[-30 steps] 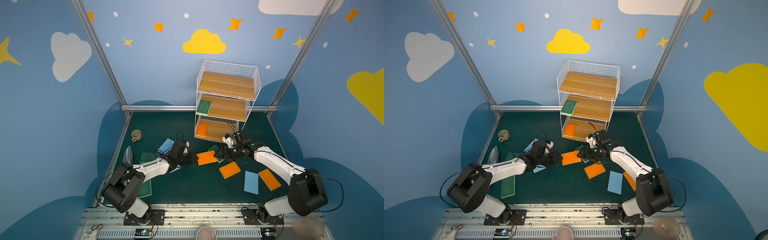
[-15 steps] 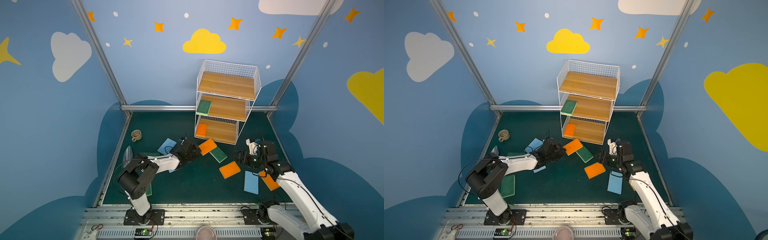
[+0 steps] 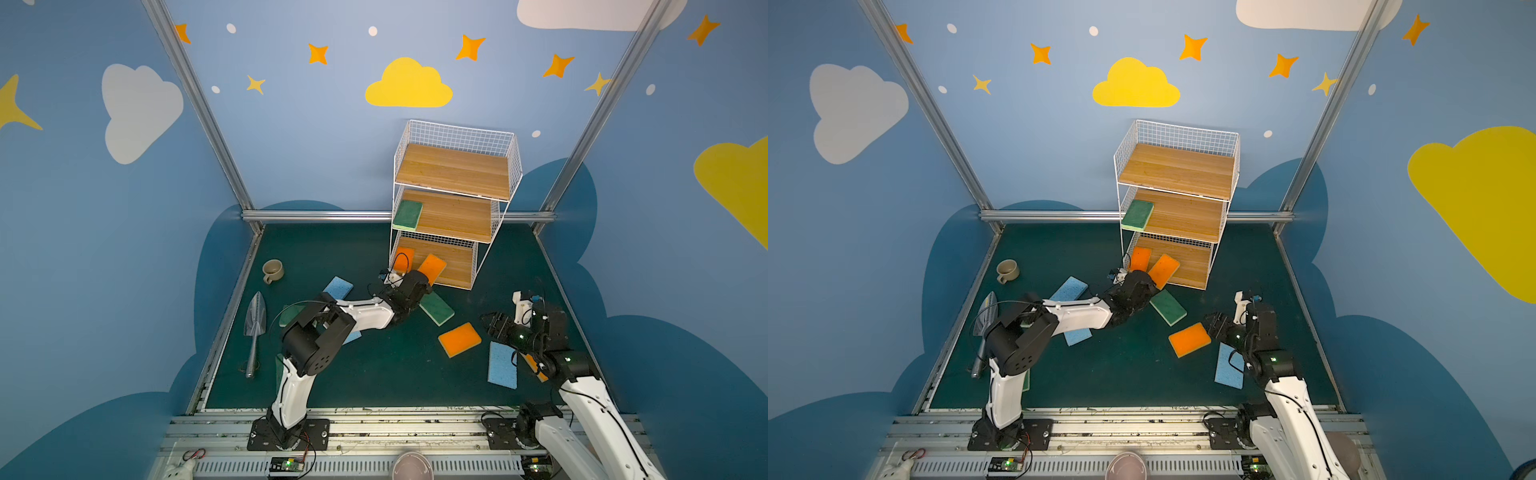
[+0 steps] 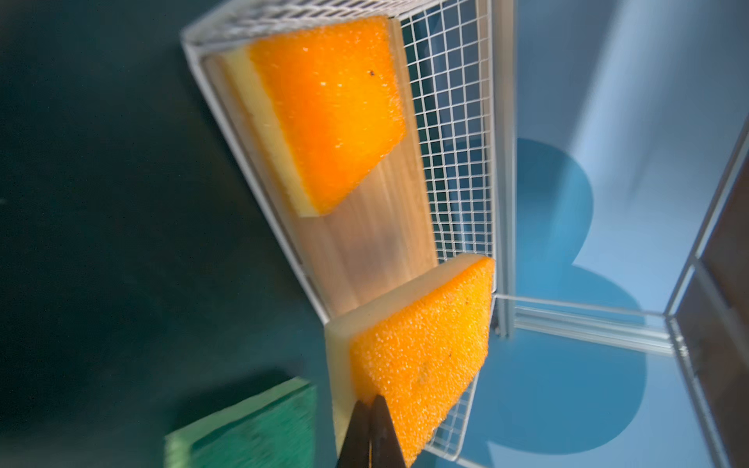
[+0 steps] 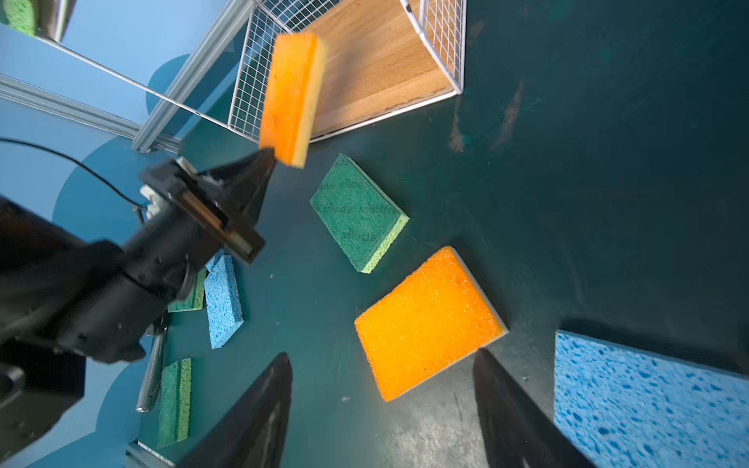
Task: Arrange cleaning sponges on a shelf
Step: Place the cleaning sponge on the shelf.
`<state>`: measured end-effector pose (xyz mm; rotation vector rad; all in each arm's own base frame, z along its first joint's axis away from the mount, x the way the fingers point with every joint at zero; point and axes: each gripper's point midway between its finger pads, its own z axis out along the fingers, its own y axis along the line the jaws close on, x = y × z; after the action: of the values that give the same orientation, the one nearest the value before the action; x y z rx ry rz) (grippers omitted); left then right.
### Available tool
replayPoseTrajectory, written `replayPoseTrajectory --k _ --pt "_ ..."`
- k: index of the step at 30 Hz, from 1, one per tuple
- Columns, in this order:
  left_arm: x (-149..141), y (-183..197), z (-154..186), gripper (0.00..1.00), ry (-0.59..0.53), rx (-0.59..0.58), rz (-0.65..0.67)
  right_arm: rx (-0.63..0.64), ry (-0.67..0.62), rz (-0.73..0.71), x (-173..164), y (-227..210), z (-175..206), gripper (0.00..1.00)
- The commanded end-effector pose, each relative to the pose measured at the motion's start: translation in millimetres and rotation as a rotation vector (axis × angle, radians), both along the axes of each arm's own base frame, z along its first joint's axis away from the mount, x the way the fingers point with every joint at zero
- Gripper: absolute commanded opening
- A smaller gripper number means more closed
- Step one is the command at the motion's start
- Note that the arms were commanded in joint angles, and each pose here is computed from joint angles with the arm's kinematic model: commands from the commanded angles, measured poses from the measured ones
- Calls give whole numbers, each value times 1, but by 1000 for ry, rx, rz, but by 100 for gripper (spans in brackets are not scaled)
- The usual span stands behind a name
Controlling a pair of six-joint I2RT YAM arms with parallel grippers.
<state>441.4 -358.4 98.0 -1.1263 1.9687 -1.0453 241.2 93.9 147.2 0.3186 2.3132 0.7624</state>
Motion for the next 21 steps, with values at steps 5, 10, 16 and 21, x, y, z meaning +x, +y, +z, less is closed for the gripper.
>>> replayPoseTrajectory --k 5,10,16,21 --pt "23 0 -7 3 56 -17 150 -3 -32 25 -2 7 4 70" --pt "32 -3 -17 3 92 -19 199 -13 -30 40 -4 11 3 70" --pt "34 -1 -32 3 121 -22 248 -17 -30 47 -4 13 3 70" --pt "37 4 -37 3 130 -19 284 -15 -28 55 -4 15 4 70"
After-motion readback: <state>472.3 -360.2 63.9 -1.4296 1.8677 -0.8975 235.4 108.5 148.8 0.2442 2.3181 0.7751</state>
